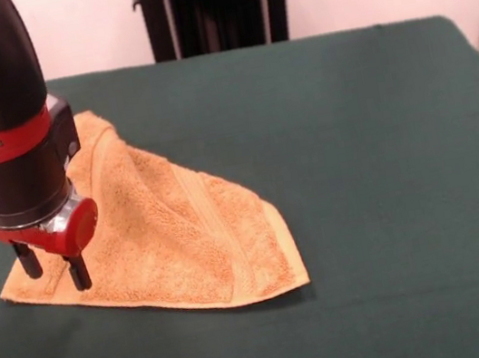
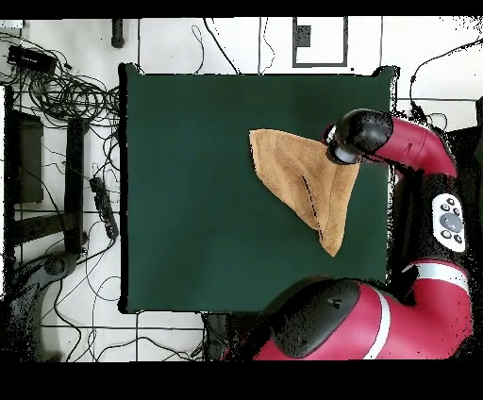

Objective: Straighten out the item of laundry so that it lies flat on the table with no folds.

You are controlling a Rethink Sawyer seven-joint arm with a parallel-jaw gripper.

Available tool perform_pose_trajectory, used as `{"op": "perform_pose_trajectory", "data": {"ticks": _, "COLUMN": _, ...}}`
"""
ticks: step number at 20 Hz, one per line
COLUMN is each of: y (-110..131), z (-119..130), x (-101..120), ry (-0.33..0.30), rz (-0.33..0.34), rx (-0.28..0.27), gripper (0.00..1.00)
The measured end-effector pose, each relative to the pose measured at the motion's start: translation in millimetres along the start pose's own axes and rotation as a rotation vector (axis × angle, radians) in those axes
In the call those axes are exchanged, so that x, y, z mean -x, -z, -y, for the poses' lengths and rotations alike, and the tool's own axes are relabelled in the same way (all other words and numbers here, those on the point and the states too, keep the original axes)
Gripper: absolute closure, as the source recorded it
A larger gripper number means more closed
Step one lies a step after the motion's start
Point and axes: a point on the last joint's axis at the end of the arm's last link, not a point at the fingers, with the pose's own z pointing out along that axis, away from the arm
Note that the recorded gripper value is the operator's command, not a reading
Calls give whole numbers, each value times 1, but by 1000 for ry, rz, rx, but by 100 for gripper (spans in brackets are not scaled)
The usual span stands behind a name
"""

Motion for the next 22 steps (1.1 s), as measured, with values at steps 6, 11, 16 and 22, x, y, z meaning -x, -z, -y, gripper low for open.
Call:
{"op": "perform_pose_trajectory", "data": {"ticks": 6, "y": -10, "z": 5, "x": -6, "ry": -5, "rz": -15, "rx": -11, "gripper": 0}}
{"op": "perform_pose_trajectory", "data": {"ticks": 11, "y": -27, "z": 2, "x": -16, "ry": -3, "rz": -27, "rx": -11, "gripper": 0}}
{"op": "perform_pose_trajectory", "data": {"ticks": 16, "y": -34, "z": -1, "x": -18, "ry": -6, "rz": -18, "rx": -8, "gripper": 0}}
{"op": "perform_pose_trajectory", "data": {"ticks": 22, "y": -35, "z": 1, "x": -17, "ry": -36, "rz": -26, "rx": 5, "gripper": 0}}
